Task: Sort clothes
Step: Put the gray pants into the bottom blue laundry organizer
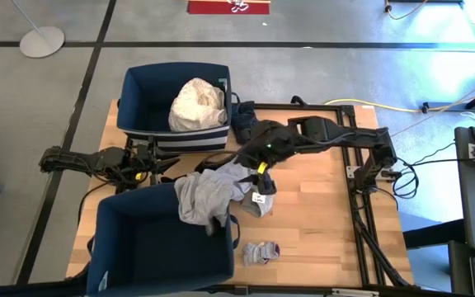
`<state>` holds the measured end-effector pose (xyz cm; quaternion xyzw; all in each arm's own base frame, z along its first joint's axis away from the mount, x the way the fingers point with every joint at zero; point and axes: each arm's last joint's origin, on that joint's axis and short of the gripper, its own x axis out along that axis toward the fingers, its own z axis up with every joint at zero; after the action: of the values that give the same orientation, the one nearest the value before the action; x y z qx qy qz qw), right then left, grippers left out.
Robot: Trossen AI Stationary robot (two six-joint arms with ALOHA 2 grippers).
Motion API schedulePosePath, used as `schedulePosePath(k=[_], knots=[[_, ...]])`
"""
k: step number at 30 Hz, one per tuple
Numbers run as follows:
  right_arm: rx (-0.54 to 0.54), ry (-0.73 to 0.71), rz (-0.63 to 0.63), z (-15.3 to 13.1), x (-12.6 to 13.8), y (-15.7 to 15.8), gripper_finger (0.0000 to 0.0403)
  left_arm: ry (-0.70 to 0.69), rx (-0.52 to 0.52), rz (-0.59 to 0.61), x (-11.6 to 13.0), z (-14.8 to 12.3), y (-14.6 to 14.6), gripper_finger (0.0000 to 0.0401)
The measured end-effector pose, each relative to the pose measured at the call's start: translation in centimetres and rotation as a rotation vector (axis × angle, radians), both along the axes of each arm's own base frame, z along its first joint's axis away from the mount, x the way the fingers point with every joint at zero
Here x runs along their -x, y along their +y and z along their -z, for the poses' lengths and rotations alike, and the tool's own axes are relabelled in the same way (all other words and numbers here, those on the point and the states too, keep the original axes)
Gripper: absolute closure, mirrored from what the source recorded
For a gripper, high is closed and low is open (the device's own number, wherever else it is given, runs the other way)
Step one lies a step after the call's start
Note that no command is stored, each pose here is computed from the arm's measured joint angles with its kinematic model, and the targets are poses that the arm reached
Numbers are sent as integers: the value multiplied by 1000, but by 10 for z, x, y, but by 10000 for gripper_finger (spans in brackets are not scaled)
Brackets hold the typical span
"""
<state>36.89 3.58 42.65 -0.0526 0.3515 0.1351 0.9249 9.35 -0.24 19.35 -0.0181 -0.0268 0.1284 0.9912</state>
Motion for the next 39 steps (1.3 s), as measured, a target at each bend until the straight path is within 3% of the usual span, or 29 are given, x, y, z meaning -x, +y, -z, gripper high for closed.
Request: schedulePosePath(k=[6,10,16,23,30,39], knots=[[-48,207,3,44,6,1,141,0,2,0,0,0,0,341],[-47,239,38,83,16,-1,141,0,4,0,0,0,0,341],[-75,156,122,139,39,-4,141,-2,8,0,0,0,0,341],[-152,-65,123,186,50,-4,141,-4,1,0,0,0,0,341],[-141,-219,90,216,47,-4,141,-9,30,1,0,0,0,341],[-158,-366,40,241,22,-1,141,-12,44,-4,0,0,0,341]])
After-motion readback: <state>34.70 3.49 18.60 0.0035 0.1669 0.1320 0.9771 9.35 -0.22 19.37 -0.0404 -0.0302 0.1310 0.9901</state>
